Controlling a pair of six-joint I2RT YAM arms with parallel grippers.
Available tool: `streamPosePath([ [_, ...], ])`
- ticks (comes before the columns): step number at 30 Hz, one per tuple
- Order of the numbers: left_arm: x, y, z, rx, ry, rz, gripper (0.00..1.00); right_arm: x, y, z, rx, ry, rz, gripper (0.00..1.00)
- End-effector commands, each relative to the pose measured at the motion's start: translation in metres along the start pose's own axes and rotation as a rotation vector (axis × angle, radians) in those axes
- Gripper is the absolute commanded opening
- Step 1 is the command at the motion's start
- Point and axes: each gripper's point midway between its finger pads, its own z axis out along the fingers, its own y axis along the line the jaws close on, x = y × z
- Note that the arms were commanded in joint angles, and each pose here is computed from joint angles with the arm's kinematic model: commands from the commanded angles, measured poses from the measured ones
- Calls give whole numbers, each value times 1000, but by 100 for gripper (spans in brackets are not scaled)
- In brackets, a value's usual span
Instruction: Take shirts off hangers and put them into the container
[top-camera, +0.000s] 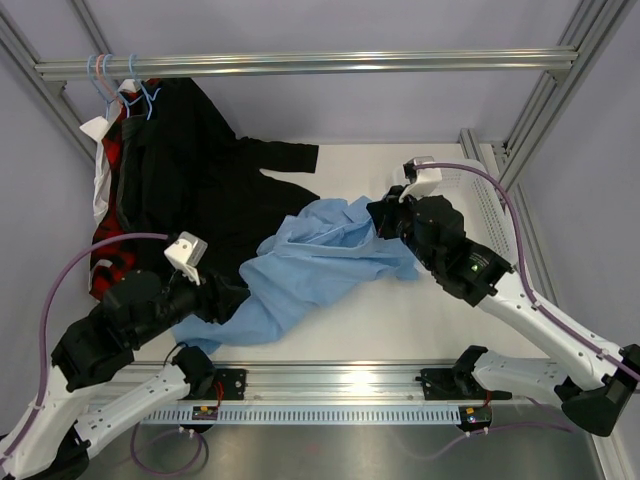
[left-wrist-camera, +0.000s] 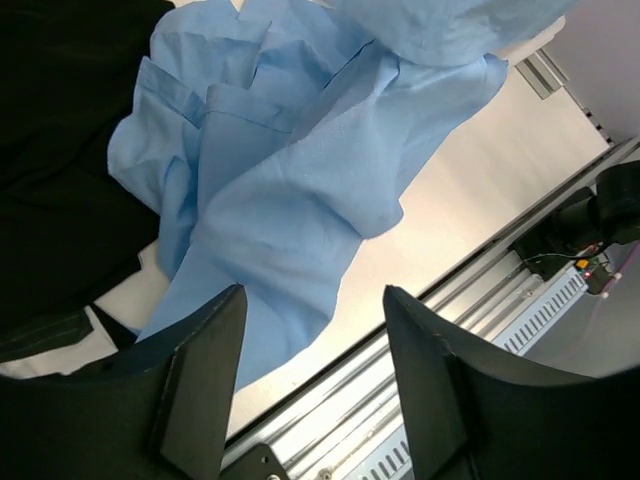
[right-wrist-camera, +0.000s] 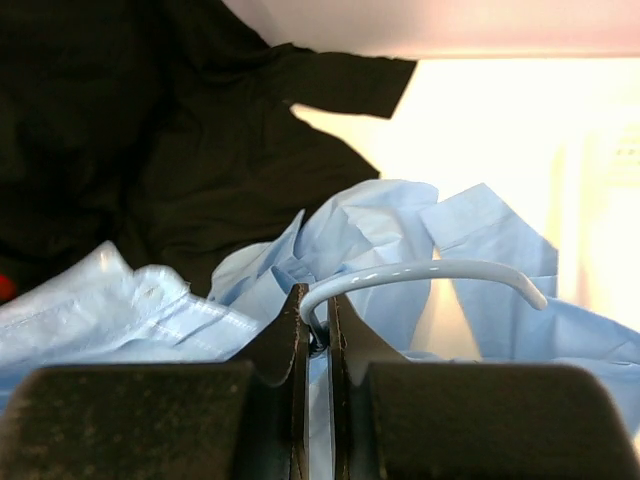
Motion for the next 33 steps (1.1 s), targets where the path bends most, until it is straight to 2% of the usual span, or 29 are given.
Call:
streamPosePath([
  [1, -17, -5, -5, 20, -46, 27, 63, -46, -2, -5, 34, -145, 25, 0],
  [5, -15, -12, 3, 53, -27, 42, 67, -44, 4, 0, 14, -131, 12, 0],
  [9, -19, -9, 11, 48, -64, 84, 70, -42, 13, 1, -35, -120, -5, 0],
  [15, -33, 3, 20, -9, -115, 215, 70, -42, 19, -1, -76, -116, -23, 0],
  [19, -30, 14, 30, -52, -73, 327, 71, -43, 27, -5, -123, -115, -34, 0],
  [22, -23, 12, 40, -22, -43, 403, 70, -42, 33, -7, -165, -112, -44, 0],
  [28, -7, 8, 52, 40, 22, 492, 62, -40, 42, -10, -222, -104, -65, 0],
  [31, 2, -4, 50, 122, 54, 498, 57, -41, 41, -12, -225, -108, -71, 0],
  [32, 6, -8, 49, 151, 66, 497, 54, -41, 41, -13, -226, -108, -76, 0],
  [33, 6, -10, 47, 163, 69, 495, 47, -41, 40, -13, -222, -113, -77, 0],
])
